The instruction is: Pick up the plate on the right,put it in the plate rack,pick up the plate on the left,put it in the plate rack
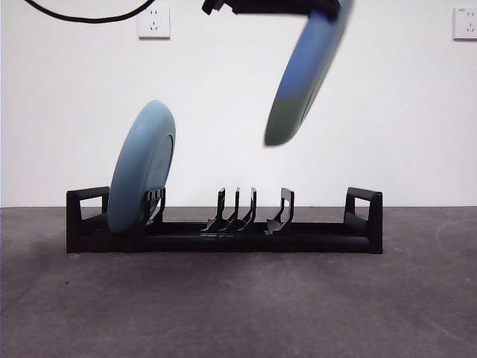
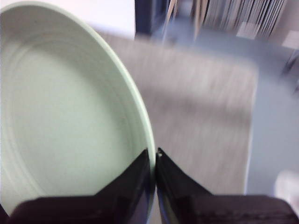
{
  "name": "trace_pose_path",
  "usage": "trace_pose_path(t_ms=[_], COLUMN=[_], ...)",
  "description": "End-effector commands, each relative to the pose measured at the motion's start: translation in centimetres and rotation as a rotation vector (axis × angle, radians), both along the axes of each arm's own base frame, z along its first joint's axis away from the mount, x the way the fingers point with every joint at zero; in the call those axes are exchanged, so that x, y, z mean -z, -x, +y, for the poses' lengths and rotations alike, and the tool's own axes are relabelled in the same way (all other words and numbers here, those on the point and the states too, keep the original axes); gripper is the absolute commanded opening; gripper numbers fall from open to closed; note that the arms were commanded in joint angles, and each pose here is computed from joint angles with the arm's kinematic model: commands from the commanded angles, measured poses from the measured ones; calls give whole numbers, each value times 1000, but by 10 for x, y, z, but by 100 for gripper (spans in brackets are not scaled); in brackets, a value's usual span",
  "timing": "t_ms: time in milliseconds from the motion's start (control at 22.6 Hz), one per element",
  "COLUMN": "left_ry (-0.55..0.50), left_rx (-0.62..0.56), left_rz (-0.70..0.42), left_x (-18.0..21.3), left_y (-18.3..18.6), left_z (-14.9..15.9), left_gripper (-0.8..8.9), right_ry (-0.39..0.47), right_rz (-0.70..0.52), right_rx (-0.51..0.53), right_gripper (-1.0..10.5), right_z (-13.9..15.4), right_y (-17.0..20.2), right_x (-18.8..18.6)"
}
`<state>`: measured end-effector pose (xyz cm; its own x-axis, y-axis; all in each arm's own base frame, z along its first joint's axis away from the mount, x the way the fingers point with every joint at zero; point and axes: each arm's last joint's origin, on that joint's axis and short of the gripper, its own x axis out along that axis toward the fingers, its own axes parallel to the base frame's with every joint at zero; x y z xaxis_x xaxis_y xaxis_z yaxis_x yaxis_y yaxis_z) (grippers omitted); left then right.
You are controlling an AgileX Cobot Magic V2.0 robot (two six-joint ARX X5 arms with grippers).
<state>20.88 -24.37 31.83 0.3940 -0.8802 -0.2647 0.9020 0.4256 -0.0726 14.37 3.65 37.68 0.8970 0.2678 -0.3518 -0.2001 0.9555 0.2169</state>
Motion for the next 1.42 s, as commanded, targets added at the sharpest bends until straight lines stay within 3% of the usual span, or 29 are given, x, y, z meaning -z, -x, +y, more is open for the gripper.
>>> trace_pose_path(t_ms=[44, 354, 620, 930, 1417], left_ry=[143, 286, 374, 330, 287], left_rx=[-21, -91, -117, -188, -205], left_rz=[75, 80, 158, 221, 272], left_x=[-8, -18, -6, 27, 56], left_y=[-15, -42, -63, -86, -100], left_z=[10, 34, 34, 29, 21], left_gripper=[-9, -9, -9, -9, -9], right_ry=[10, 12, 9, 9, 19], right_rz=[-2, 10, 0, -1, 10], right_rx=[3, 3, 2, 2, -1], right_gripper=[314, 314, 312, 312, 312], right_z=[0, 1, 2, 2, 4], right_y=[-1, -4, -8, -11, -18], right_x=[1, 2, 2, 2, 5])
